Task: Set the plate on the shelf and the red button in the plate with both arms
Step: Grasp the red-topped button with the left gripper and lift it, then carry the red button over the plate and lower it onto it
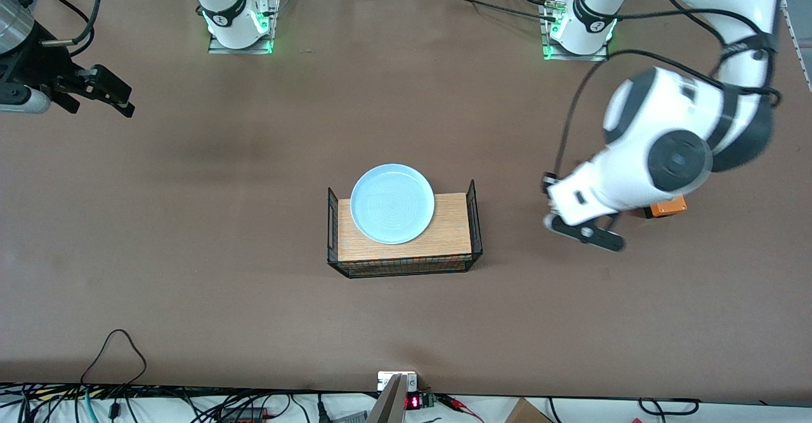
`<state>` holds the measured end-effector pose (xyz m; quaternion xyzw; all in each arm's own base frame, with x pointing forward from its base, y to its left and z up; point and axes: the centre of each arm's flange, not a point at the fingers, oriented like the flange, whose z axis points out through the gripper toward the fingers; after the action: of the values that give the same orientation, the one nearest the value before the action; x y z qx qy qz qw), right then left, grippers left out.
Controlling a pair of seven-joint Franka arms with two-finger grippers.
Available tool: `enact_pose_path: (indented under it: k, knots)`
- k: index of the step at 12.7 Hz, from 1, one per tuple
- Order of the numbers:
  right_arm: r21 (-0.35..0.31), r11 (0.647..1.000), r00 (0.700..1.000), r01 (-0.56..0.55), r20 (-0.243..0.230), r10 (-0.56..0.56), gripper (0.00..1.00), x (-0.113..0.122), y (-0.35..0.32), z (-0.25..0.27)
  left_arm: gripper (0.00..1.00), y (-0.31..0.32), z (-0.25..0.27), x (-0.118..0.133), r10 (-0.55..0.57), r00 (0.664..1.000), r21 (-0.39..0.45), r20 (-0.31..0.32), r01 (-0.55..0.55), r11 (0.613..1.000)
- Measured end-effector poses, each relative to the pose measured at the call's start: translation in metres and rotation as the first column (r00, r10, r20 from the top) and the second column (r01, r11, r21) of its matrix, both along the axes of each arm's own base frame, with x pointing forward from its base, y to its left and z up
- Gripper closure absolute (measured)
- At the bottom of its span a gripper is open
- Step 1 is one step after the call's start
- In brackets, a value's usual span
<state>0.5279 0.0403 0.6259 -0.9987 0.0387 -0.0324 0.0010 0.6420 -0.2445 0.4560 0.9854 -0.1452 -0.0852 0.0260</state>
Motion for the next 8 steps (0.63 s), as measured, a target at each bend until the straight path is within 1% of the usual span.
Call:
enact_pose_path:
  k: [3,5,6,8]
  knots:
    - [-0.001,1.0,1.0,-0.009,0.005,0.009,0.0,-0.004,-0.009,0.003,0.59,-0.097,0.029,-0.033,0.1,0.995,-0.037,0.03,-0.099,0.994]
    - [-0.001,1.0,1.0,-0.012,0.012,0.012,0.0,-0.003,-0.014,0.004,0.59,-0.151,0.039,-0.053,0.157,0.986,-0.052,0.051,-0.154,0.987]
    - [-0.001,1.0,1.0,-0.013,0.013,0.013,0.0,-0.003,-0.014,0.004,0.59,-0.174,0.035,-0.059,0.172,0.983,-0.07,0.067,-0.167,0.983]
    - [-0.001,1.0,1.0,-0.014,0.014,0.014,0.0,-0.004,-0.014,0.005,0.59,-0.208,0.006,-0.058,0.21,0.973,-0.122,0.101,-0.197,0.973]
